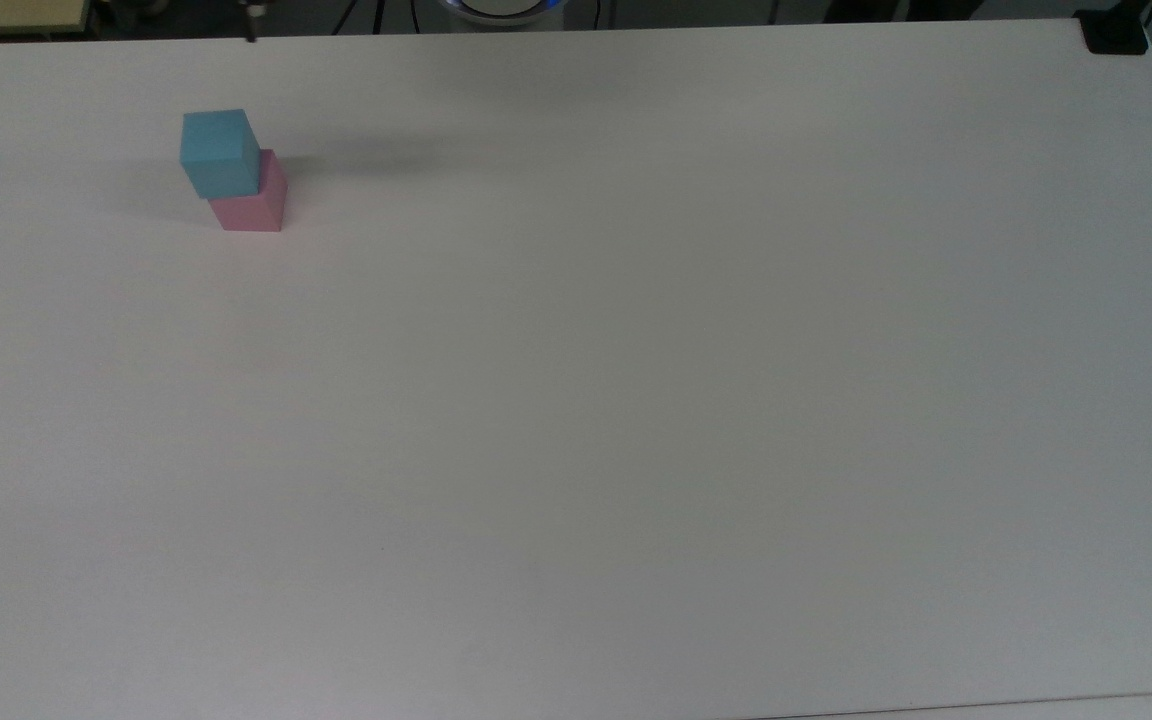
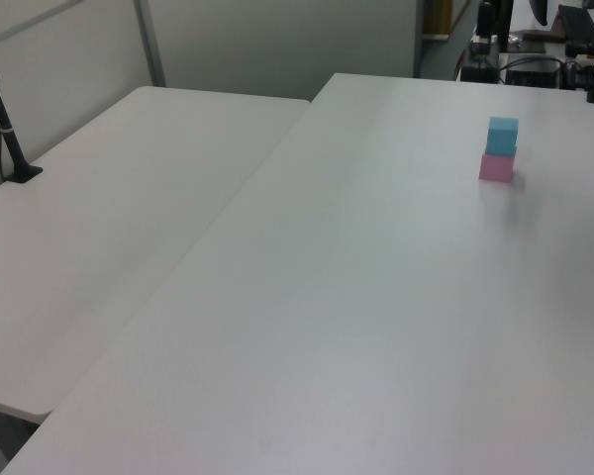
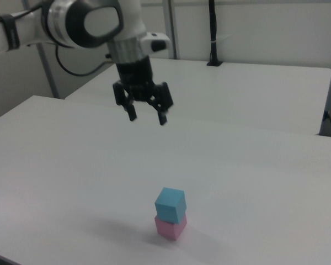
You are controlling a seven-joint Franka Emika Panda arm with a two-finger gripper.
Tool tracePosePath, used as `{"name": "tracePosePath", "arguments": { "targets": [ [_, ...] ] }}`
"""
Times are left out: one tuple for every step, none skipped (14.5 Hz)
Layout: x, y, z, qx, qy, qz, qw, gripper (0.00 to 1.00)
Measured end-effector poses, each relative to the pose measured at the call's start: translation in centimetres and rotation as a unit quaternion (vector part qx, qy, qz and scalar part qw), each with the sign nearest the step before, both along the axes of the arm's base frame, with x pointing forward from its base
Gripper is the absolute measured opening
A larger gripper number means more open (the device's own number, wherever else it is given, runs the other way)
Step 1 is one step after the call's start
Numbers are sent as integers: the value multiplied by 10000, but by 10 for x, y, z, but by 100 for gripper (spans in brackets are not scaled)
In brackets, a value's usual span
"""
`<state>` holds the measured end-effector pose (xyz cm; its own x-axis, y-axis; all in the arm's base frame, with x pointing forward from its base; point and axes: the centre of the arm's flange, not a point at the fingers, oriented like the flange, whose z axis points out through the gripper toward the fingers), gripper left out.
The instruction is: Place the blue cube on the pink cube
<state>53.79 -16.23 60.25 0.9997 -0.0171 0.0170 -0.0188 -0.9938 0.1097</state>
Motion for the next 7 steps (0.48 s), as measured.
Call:
{"name": "tracePosePath", "arguments": {
  "targets": [
    [7, 22, 4, -4, -18, -7, 10000, 100],
    [16, 47, 4, -5, -20, -17, 10000, 100],
    [25, 73, 2, -4, -6, -26, 10000, 100],
    [33, 96, -1, -1, 38, -12, 10000, 100],
    [41, 126, -7, 3, 174, 67, 9998, 100],
    [45, 142, -12, 0, 238, 139, 9996, 100],
    [49, 160, -16, -6, 270, 264, 9993, 100]
  ]
}}
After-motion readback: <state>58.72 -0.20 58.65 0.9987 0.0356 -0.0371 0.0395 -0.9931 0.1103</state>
